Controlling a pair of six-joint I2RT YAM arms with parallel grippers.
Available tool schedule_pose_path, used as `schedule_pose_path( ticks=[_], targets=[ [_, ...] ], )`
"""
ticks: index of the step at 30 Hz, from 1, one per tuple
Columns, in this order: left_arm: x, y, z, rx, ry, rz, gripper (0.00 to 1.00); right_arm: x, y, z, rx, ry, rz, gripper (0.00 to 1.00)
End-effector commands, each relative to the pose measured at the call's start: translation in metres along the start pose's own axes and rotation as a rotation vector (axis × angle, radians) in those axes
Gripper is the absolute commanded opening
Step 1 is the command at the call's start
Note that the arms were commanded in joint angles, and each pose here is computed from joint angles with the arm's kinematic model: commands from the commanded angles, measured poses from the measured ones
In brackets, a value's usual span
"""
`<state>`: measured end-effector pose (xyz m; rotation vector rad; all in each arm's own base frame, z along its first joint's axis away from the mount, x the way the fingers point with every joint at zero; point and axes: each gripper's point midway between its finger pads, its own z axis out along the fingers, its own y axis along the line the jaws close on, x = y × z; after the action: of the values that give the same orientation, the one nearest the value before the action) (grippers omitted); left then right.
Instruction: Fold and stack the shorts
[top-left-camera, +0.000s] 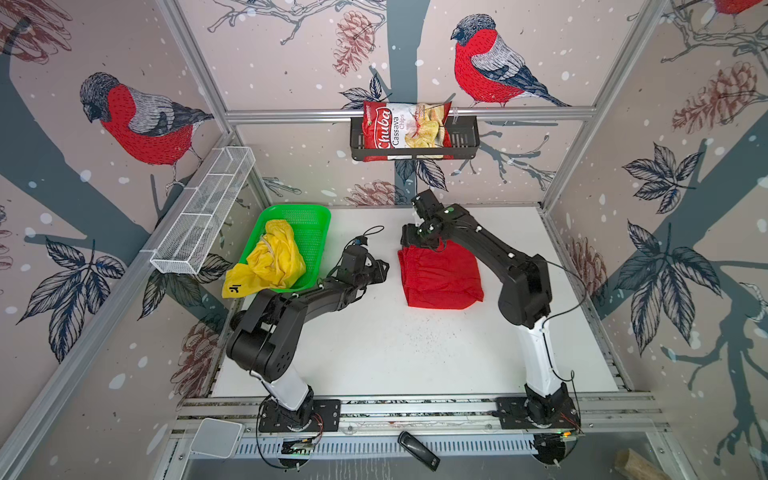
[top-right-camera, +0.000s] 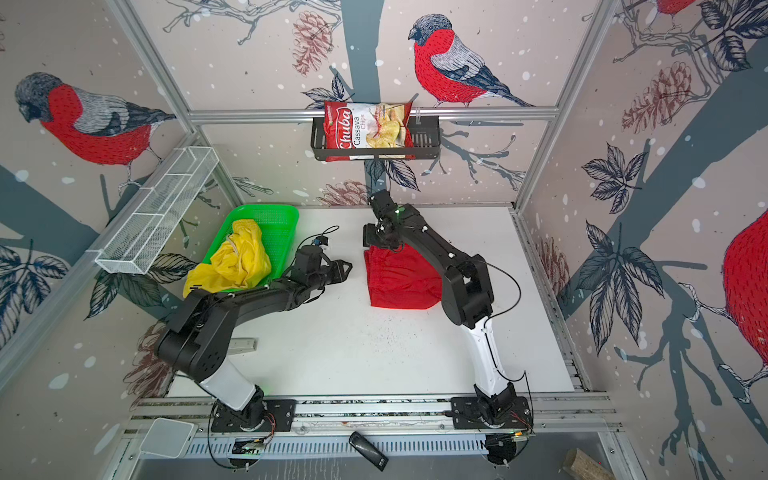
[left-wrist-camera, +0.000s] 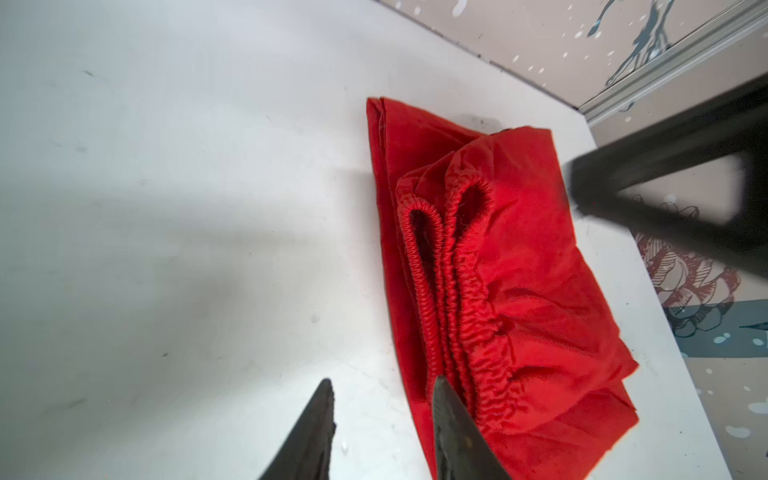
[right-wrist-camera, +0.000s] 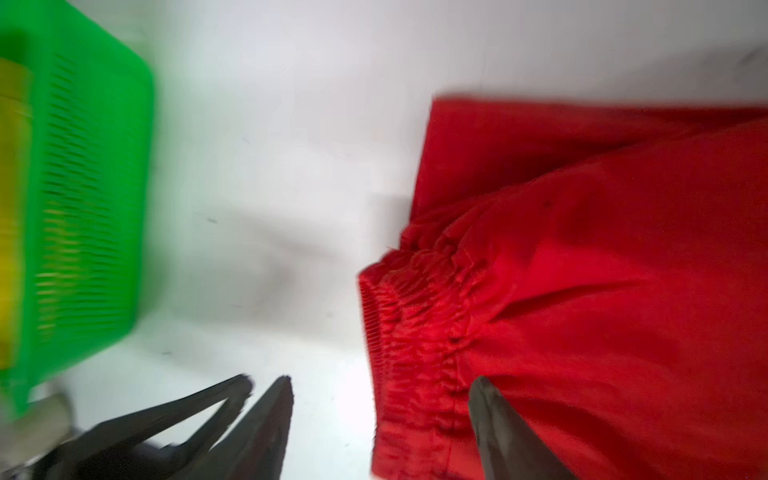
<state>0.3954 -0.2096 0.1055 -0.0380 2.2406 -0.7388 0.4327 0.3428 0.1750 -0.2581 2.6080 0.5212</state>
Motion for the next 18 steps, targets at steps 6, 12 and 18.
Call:
schedule_pose_path(
  ticks=[6,12,18],
  targets=[
    [-0.008,0.012,-0.024,-0.077,-0.055,0.02,0.4,0.035,-0.014,0.008,0.188,0.005,-0.047,0.71],
    [-0.005,0.02,-0.027,-0.105,-0.056,0.016,0.41,0.078,-0.02,0.059,0.203,0.112,-0.074,0.72],
    [-0.004,0.019,-0.027,-0.094,-0.057,0.014,0.41,0.097,-0.059,0.097,0.245,0.162,-0.075,0.7]
  ],
)
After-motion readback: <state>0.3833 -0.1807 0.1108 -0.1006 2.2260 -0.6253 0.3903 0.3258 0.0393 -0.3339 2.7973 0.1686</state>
